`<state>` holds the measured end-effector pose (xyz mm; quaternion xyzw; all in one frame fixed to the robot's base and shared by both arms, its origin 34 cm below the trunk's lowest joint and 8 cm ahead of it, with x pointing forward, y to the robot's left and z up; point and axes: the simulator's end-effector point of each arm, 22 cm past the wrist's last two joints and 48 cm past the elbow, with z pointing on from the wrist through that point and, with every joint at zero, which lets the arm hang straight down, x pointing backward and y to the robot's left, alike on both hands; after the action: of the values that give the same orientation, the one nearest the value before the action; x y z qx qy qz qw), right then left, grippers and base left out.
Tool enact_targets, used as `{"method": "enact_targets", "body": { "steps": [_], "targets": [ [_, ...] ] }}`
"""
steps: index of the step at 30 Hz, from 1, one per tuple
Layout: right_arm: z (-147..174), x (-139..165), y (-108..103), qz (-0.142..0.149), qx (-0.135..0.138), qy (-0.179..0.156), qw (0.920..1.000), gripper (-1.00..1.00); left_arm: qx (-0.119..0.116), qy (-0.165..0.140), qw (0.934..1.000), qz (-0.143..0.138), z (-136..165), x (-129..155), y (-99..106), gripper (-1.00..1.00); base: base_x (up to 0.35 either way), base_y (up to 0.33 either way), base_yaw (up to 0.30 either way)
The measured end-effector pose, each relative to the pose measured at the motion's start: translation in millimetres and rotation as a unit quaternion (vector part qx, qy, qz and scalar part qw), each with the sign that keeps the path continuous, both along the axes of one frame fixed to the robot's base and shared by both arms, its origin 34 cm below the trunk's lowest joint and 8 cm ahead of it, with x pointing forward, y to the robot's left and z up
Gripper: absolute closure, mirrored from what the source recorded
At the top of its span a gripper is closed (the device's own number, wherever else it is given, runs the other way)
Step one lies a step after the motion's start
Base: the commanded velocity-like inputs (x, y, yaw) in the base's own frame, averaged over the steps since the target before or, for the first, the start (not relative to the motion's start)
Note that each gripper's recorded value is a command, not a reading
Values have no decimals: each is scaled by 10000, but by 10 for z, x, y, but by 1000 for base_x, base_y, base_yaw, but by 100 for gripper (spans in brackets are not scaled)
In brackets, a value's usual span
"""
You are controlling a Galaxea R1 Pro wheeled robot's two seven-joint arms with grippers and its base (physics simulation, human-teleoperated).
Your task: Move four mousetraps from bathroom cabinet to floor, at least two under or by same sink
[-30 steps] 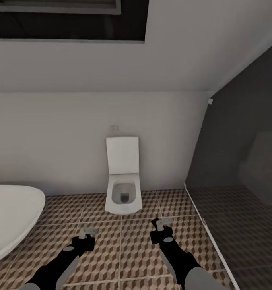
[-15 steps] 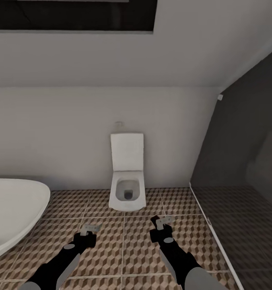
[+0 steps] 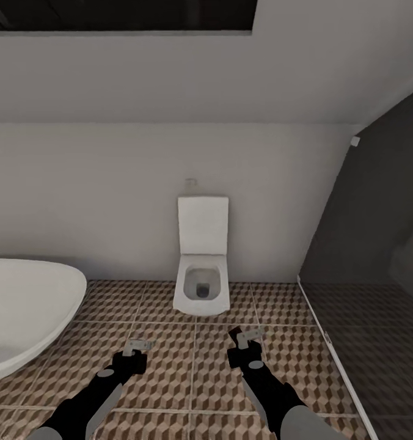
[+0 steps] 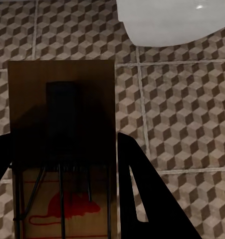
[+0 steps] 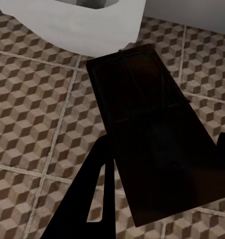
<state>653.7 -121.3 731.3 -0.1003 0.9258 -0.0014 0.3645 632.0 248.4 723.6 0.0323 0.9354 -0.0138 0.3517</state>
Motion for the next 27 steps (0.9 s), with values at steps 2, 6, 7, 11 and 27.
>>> {"method": "enact_targets", "body": {
  "steps": [2, 6, 7, 11, 27],
  "targets": [
    [-33, 2, 0, 1, 0, 9, 10000, 100, -13, -14, 10000, -8, -15, 17, -14, 100, 0, 0, 127],
    [-103, 1, -1, -4, 3, 34, 10000, 100, -23, -3, 10000, -13, -73, 26, -23, 100, 0, 0, 99],
    [-121, 1, -2, -6, 4, 40, 10000, 100, -25, 3, 10000, -14, -89, 27, -24, 100, 0, 0, 36],
    [-194, -1, -6, -17, 6, 69, 10000, 100, -43, -4, 10000, -28, -135, 46, -45, 100, 0, 0, -96],
    [-459, -3, -8, -21, 4, 148, 9999, 100, -55, 55, 10000, -39, -381, 58, -59, 100, 0, 0, -209]
  ]
}}
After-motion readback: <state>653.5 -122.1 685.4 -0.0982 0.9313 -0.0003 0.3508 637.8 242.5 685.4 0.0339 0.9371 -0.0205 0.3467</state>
